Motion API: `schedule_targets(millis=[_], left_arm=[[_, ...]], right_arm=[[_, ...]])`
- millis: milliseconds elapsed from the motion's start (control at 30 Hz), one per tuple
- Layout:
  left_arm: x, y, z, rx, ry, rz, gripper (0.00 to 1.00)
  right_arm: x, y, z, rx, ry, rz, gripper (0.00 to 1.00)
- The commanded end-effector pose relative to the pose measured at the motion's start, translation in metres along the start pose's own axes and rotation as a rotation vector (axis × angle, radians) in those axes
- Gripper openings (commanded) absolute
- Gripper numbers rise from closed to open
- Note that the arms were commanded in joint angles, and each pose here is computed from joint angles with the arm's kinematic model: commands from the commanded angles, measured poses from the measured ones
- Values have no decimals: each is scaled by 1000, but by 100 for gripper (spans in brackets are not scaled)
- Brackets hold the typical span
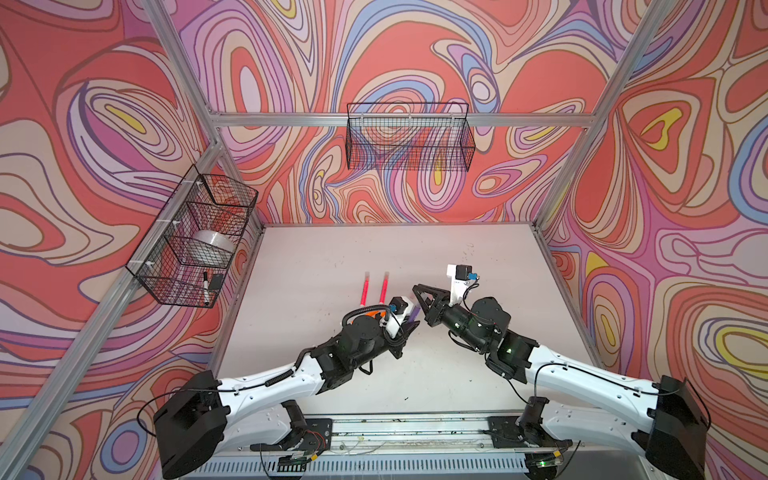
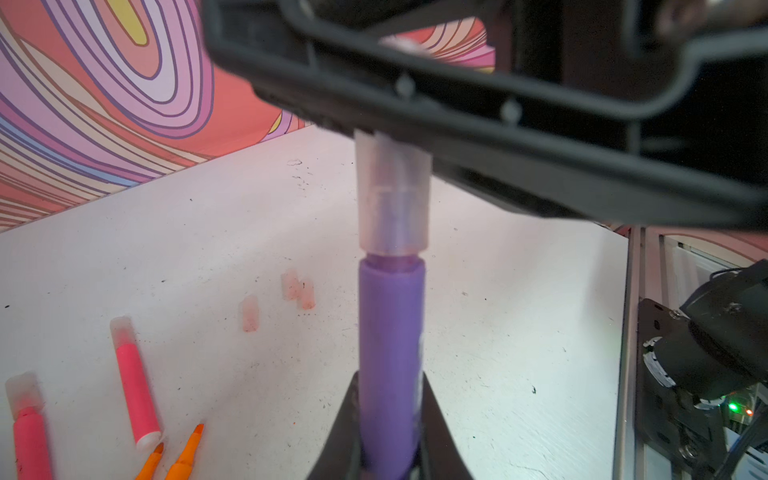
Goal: Insert the pens into the pen caps
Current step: 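Open the right gripper and lift it off the capped marker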
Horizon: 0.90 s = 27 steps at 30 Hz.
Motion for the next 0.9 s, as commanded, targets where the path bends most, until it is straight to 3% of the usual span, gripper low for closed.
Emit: schedule_targets(millis=[0, 200, 533, 867], left_arm=[[-5, 1, 2, -25, -34, 31, 0], [-21, 11, 6, -126, -35, 57, 0], [-48, 19, 16, -203, -20, 52, 0], [-74, 50, -3, -60, -121, -135, 0]], right_arm=[[3, 0, 6, 21, 41, 26, 3], [24, -16, 12, 86, 114, 92, 0], [43, -15, 12, 81, 143, 50, 0], [56, -15, 11, 9, 169, 45, 0]])
Point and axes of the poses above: each gripper's point midway between its finger pads, its own z axis out along the fingers, its own y axis along the line the jaws close on, x = y × z, the point moved 9 cm from there along -z, back along the fingers, and after that the axes turned 12 degrees about z, right-handed, at the moved point
